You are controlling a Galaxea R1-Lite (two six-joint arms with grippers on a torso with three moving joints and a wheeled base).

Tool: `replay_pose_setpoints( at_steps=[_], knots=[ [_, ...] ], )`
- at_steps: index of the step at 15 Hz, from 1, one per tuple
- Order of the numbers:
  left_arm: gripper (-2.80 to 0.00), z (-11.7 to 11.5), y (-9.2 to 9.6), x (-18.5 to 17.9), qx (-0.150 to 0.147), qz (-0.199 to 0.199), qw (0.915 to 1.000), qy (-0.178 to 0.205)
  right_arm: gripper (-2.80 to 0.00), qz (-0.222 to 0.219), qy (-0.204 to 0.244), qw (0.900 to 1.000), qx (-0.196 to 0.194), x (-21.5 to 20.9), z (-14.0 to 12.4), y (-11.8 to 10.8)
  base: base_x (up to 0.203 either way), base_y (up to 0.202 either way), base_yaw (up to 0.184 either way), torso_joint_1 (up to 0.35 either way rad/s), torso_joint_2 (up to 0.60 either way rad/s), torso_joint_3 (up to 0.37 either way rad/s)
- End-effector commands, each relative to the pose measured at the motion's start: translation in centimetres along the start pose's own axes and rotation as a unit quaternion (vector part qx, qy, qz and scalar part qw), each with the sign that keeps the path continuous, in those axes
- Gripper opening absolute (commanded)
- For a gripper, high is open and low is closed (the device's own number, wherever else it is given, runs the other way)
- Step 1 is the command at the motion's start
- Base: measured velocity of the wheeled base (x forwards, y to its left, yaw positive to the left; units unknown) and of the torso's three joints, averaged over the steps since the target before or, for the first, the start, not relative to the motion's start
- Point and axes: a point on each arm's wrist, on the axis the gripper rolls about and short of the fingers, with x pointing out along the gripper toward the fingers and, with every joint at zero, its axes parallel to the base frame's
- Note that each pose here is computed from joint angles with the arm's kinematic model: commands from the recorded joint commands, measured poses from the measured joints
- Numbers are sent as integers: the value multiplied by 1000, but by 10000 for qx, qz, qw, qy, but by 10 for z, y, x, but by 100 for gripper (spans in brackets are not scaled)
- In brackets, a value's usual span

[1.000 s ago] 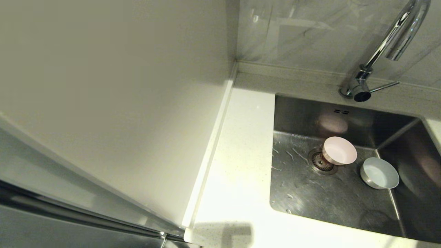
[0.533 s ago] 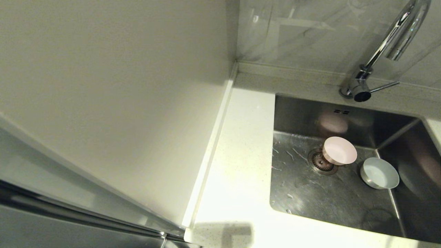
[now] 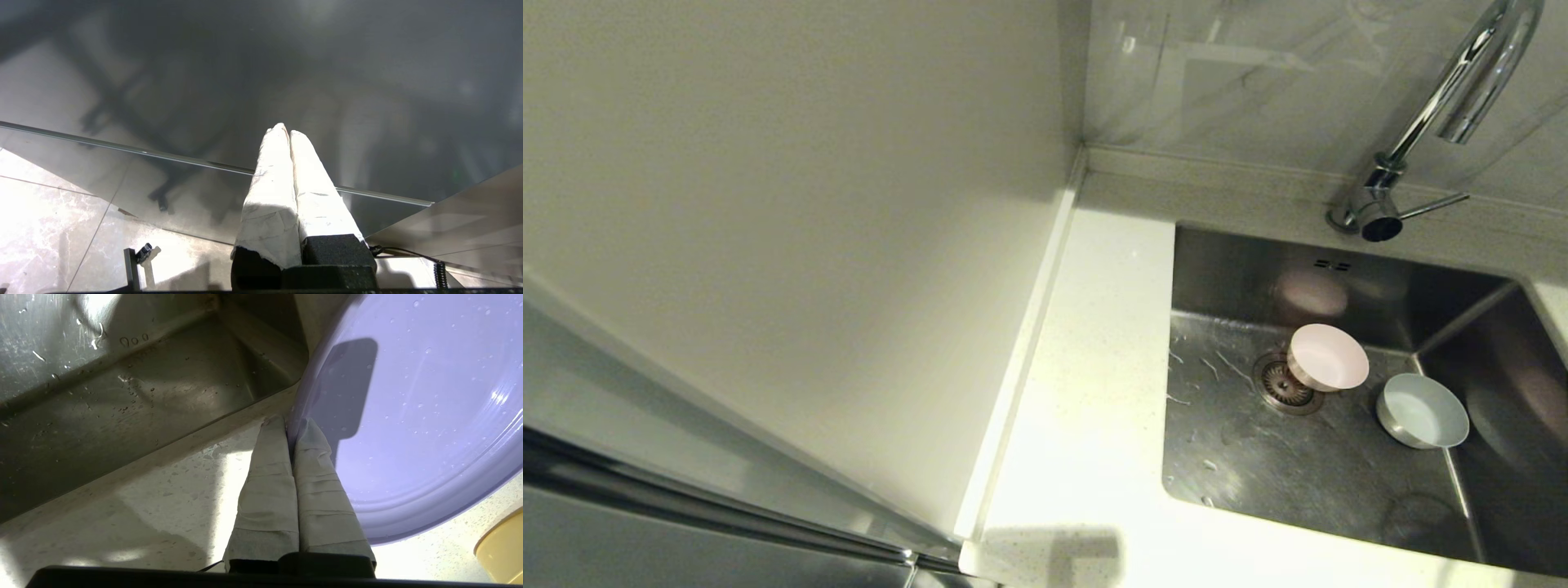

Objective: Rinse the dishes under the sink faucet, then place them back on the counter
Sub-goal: Put a plate into the sink

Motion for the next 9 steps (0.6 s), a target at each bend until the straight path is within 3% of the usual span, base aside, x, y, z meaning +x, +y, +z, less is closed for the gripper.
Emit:
replay_pose_setpoints(
  at_steps=[1, 5, 9],
  knots=[
    [-280, -1, 0, 0, -6, 1, 10000, 11, -280, -5, -81, 10000, -18, -5, -1, 0, 0, 0, 0, 0, 0, 0],
    [-280, 0, 0, 0, -6, 1, 10000, 6, -280, 53, -326, 9991, -254, -16, -3, 10, 0, 0, 0, 0, 0, 0],
    [-280, -1, 0, 0, -6, 1, 10000, 11, -280, 196, -691, 9940, -827, -32, -5, 33, 0, 0, 0, 0, 0, 0]
  ],
)
